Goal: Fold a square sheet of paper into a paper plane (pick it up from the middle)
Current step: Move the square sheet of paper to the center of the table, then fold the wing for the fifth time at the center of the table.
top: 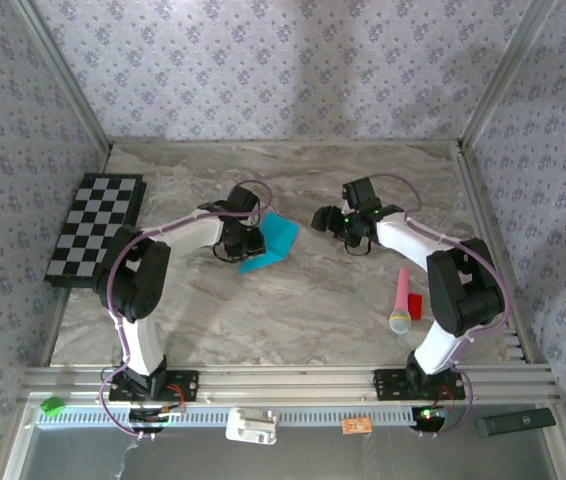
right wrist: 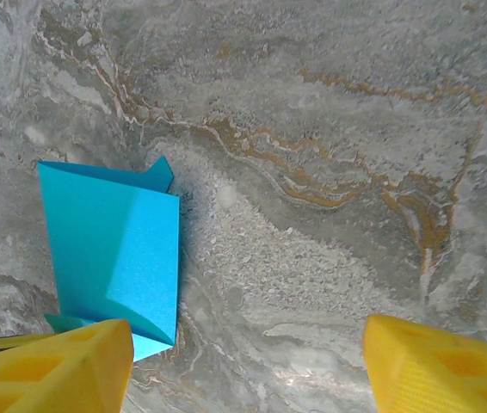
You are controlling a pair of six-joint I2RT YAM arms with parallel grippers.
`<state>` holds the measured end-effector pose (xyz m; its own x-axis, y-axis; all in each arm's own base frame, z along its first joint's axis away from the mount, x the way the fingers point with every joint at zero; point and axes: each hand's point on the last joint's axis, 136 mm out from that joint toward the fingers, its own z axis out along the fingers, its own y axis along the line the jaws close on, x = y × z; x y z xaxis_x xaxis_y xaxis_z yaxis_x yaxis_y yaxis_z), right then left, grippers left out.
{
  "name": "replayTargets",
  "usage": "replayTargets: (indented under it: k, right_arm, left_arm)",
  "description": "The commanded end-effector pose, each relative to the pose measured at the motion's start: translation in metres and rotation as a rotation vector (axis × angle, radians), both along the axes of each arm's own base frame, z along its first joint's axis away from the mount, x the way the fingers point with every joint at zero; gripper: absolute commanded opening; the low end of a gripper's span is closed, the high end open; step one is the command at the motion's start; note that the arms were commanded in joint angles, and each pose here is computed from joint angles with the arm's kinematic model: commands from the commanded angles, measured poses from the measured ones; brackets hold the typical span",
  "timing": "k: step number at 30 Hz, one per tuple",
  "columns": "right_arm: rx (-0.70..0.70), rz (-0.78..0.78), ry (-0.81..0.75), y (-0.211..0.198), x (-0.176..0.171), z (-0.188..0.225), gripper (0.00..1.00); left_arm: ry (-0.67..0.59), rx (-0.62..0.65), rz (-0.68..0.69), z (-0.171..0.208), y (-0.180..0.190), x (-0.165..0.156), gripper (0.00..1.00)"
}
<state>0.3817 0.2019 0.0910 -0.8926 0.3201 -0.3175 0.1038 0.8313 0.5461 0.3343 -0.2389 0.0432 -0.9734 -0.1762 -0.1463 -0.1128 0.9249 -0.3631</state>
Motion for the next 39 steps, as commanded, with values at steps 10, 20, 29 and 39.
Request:
replayTargets:
  k: [10, 20, 29, 39]
  right_arm:
    - [0.107, 0.042, 0.063, 0.048, -0.008, -0.009, 0.70]
    - [0.151, 0.016, 0.146, 0.085, -0.019, -0.027, 0.63]
    - [0.189, 0.026, 0.189, 0.109, -0.026, -0.038, 0.56]
    - [0.196, 0.035, 0.219, 0.122, -0.027, -0.048, 0.39]
  left_arm:
    - [0.079, -0.065, 0.192, -0.025, 0.014, 0.006, 0.08]
    - [0.142, -0.140, 0.303, -0.030, 0.015, -0.006, 0.07]
    - [0.169, -0.249, 0.408, -0.027, 0.020, -0.009, 0.09]
    - [0.202, -0.285, 0.442, -0.033, 0.021, -0.012, 0.09]
